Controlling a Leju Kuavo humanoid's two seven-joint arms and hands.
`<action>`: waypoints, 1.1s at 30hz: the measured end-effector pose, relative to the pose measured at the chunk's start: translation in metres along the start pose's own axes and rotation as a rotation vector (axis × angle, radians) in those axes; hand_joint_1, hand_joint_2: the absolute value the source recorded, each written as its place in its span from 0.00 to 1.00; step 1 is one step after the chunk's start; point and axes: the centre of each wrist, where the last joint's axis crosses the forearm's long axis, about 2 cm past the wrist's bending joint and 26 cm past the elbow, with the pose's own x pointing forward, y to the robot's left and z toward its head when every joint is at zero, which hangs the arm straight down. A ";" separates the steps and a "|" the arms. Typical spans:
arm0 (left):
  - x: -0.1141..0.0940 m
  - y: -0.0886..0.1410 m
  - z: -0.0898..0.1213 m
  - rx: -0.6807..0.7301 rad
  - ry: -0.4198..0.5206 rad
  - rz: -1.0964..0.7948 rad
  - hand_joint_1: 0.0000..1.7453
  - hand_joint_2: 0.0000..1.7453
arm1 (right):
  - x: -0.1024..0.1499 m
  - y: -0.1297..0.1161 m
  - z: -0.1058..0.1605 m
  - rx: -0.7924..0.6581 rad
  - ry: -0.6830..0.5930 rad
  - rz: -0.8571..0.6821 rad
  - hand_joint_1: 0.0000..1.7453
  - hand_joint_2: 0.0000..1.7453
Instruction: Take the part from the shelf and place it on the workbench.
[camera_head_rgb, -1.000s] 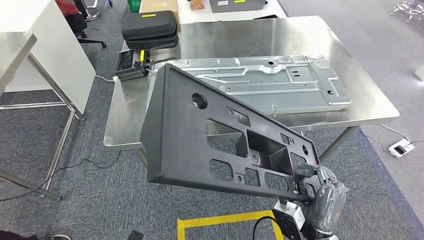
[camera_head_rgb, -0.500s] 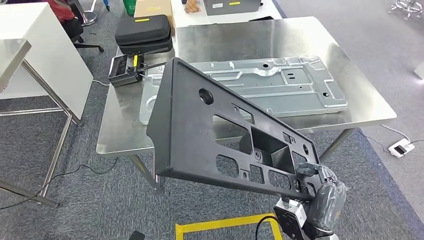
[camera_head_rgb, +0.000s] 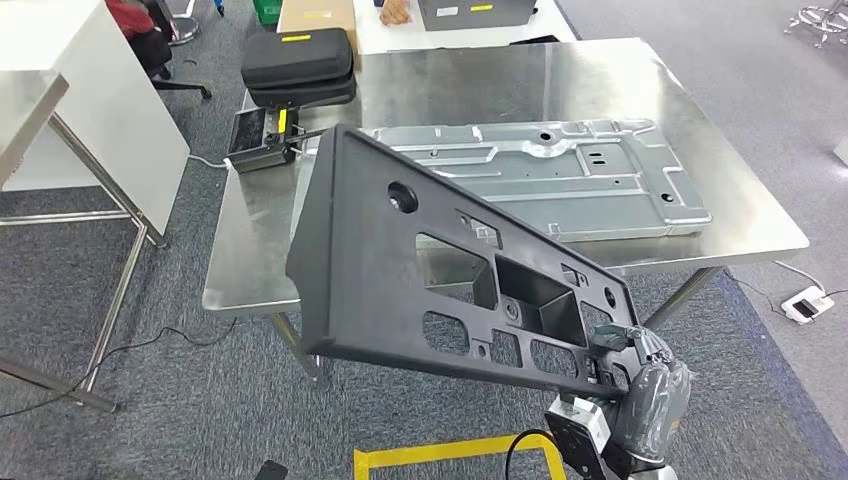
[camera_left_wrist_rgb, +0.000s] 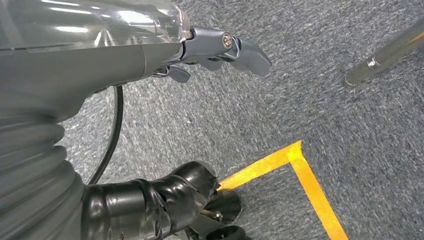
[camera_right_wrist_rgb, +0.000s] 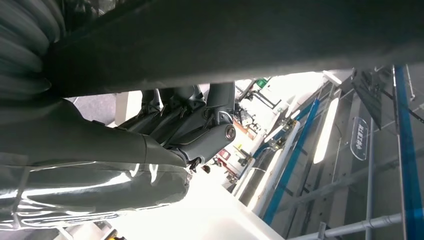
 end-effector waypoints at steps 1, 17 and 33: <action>0.000 0.000 0.000 0.000 0.001 0.000 0.00 1.00 | 0.000 0.000 0.000 0.000 0.000 0.000 1.00 1.00; 0.000 0.001 -0.001 0.001 0.002 -0.009 0.00 1.00 | -0.002 0.000 -0.001 -0.004 0.003 0.002 1.00 1.00; 0.000 0.001 0.000 -0.002 0.003 -0.011 0.00 1.00 | -0.006 -0.002 -0.002 -0.004 0.013 0.013 1.00 1.00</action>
